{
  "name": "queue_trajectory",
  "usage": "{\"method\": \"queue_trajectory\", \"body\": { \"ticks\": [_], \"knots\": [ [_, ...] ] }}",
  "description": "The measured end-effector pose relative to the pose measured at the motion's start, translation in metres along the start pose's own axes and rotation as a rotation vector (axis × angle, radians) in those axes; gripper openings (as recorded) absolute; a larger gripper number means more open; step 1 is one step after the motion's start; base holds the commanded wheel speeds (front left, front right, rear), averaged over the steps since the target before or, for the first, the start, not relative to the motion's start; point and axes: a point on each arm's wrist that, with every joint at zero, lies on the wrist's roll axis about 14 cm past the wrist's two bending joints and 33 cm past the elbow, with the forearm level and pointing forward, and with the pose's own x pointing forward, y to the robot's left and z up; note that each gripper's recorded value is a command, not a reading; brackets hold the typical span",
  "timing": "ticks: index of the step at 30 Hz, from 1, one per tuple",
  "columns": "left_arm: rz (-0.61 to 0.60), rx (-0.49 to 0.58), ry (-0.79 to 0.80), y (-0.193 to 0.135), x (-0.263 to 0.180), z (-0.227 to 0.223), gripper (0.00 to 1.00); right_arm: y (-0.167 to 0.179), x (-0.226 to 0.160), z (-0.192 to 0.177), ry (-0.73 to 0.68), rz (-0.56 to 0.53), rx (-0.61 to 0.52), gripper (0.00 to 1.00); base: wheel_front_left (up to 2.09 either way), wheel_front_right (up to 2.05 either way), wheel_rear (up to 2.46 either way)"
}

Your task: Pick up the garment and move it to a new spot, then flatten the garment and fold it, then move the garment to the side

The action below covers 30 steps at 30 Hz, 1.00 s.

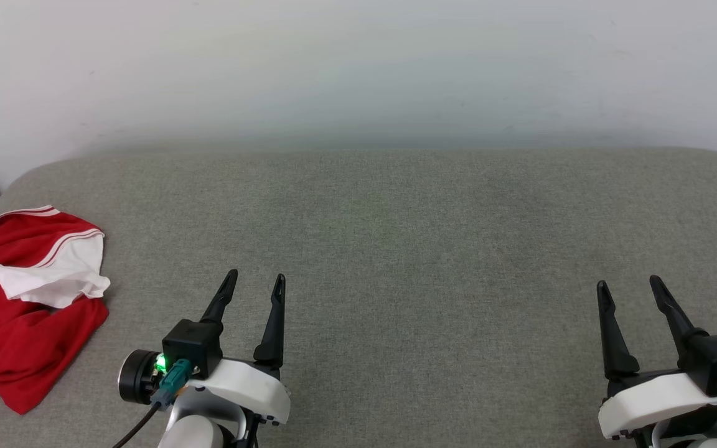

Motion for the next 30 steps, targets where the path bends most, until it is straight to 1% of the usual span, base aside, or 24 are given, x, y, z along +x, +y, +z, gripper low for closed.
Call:
{"method": "queue_trajectory", "body": {
  "ticks": [11,21,25,30],
  "knots": [
    [-0.013,0.057,-0.012,-0.001,0.001,0.001,1.00,0.003,0.002,0.001,-0.008,0.014,-0.061,1.00,0.00,0.00,0.00],
    [0.010,0.054,-0.014,0.006,-0.002,0.002,1.00,0.005,0.004,-0.001,-0.007,0.019,-0.035,1.00,0.00,0.00,0.00],
    [0.028,0.049,-0.014,0.011,-0.004,0.002,1.00,0.010,0.007,-0.002,-0.007,0.033,-0.029,1.00,0.00,0.00,0.00],
    [0.095,0.046,-0.023,0.030,-0.013,0.007,1.00,0.035,0.017,0.002,-0.018,0.107,-0.015,1.00,0.00,0.00,0.00]
  ]
}}
